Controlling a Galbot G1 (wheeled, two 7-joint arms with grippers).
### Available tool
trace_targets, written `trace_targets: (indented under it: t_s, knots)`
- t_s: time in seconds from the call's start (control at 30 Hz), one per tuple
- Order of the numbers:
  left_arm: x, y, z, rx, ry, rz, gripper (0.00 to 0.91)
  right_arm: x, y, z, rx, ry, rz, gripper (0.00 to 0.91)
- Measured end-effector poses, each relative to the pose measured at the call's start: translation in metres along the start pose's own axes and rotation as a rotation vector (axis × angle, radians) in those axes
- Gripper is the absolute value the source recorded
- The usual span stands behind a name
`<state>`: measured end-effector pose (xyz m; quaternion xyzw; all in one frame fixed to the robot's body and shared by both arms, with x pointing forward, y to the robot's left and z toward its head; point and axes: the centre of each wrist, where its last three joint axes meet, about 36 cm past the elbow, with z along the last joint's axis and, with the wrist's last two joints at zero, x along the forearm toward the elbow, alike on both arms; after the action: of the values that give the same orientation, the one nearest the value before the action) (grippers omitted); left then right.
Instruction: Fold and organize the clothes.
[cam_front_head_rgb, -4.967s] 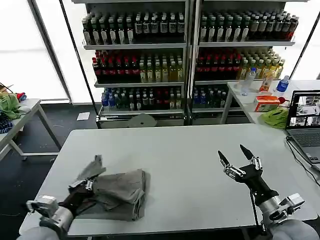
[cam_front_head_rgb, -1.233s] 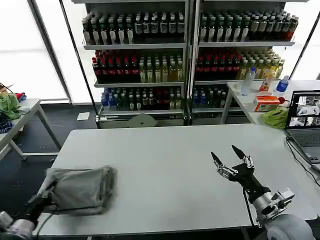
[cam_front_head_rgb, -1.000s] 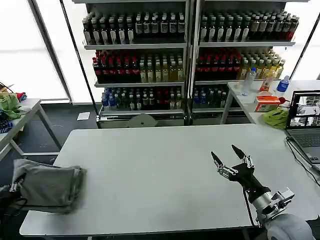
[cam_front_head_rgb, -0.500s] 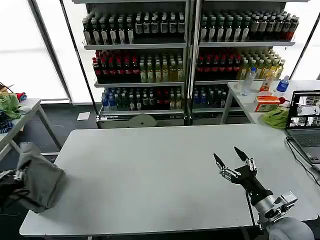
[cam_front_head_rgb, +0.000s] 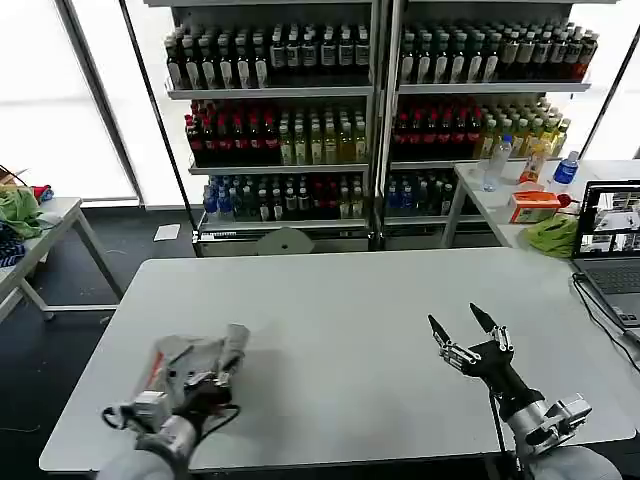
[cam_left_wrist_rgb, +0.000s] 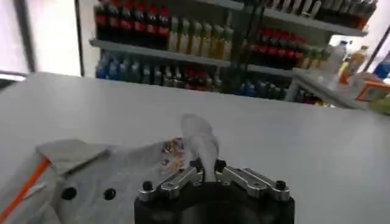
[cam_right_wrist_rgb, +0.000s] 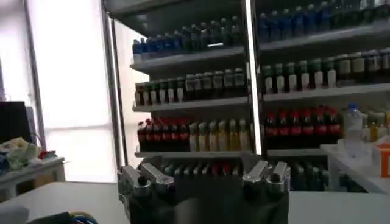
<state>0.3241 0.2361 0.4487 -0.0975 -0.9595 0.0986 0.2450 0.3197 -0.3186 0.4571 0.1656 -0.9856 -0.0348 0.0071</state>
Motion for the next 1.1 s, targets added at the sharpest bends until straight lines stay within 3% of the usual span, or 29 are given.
trace_targets:
  t_s: [0.03,0.07,0.37,0.6,0.83,1.1]
  knots:
    - [-0.005,-0.009,0.001,0.022,0.008,0.016,0.443,0.0,0.001,0.001,0.002,0.01,0.004,0.907]
    - [-0.01,-0.018,0.0,0.045,0.014,0.032,0.907,0.0,0.001,0.002,0.003,0.021,0.007,0.907]
    - [-0.045,-0.073,-0.016,0.169,0.004,0.145,0.907,-0.014,0.012,0.008,-0.072,0.163,-0.005,0.907]
    - [-0.045,-0.086,-0.027,0.215,-0.035,0.242,0.907,-0.04,0.02,0.013,-0.171,0.277,-0.093,0.907]
    - [-0.033,-0.065,-0.044,0.24,-0.127,0.28,0.907,-0.079,0.035,0.029,-0.258,0.374,-0.173,0.907]
    - [-0.009,-0.022,-0.057,0.216,-0.274,0.216,0.907,-0.124,0.065,0.052,-0.326,0.447,-0.272,0.907]
